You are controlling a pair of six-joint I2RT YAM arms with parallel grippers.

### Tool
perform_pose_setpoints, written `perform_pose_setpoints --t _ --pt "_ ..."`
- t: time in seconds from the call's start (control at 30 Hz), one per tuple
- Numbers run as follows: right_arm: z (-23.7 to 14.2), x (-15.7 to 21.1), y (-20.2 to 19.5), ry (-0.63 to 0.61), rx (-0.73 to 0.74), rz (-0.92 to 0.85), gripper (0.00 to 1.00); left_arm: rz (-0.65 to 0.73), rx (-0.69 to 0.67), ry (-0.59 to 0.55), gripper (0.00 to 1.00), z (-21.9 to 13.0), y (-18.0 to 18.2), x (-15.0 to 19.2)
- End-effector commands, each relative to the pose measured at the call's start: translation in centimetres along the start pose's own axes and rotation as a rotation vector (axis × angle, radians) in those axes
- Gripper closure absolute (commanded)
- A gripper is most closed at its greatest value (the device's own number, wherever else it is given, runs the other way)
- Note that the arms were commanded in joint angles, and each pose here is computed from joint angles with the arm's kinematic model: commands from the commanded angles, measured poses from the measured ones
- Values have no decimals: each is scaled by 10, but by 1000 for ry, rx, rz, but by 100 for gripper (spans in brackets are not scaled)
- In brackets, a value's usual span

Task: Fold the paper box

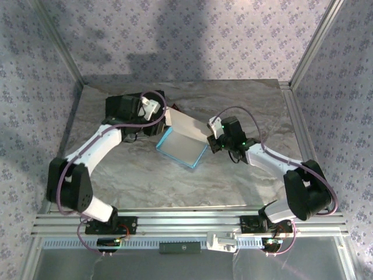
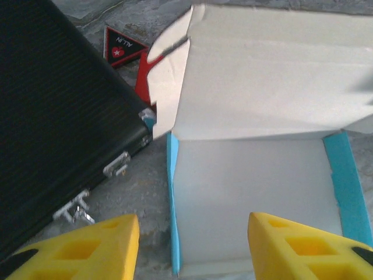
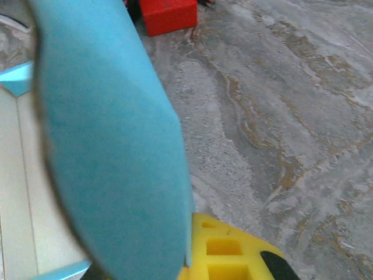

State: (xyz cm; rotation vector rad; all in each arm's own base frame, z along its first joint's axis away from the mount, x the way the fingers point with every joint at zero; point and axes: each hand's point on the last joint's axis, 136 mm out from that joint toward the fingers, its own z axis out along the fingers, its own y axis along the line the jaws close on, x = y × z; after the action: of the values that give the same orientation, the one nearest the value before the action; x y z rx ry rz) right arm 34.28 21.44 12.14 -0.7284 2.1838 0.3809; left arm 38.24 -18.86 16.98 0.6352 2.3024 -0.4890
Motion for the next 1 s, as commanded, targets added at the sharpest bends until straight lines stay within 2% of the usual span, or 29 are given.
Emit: perform_pose_setpoints --t 0.0,0.17,0.3,0.53,0.6,0.77,0.97 --pt "4 9 13 62 -95 -28 100 54 43 1 49 14 0 -17" --pt "5 11 13 66 -104 -21 100 74 69 -16 48 27 7 -31" --pt "9 13 13 79 -121 -13 100 74 76 13 48 46 17 -30" --pt "15 18 7 95 -117 -1 100 89 127 -2 47 67 25 -37" --pt "15 18 5 96 -108 -1 100 81 185 -19 49 69 19 -39" --pt "16 13 -3 92 -72 1 100 72 201 -8 68 67 15 -35" --pt "16 7 -5 82 -54 22 100 88 152 -21 84 63 10 -32"
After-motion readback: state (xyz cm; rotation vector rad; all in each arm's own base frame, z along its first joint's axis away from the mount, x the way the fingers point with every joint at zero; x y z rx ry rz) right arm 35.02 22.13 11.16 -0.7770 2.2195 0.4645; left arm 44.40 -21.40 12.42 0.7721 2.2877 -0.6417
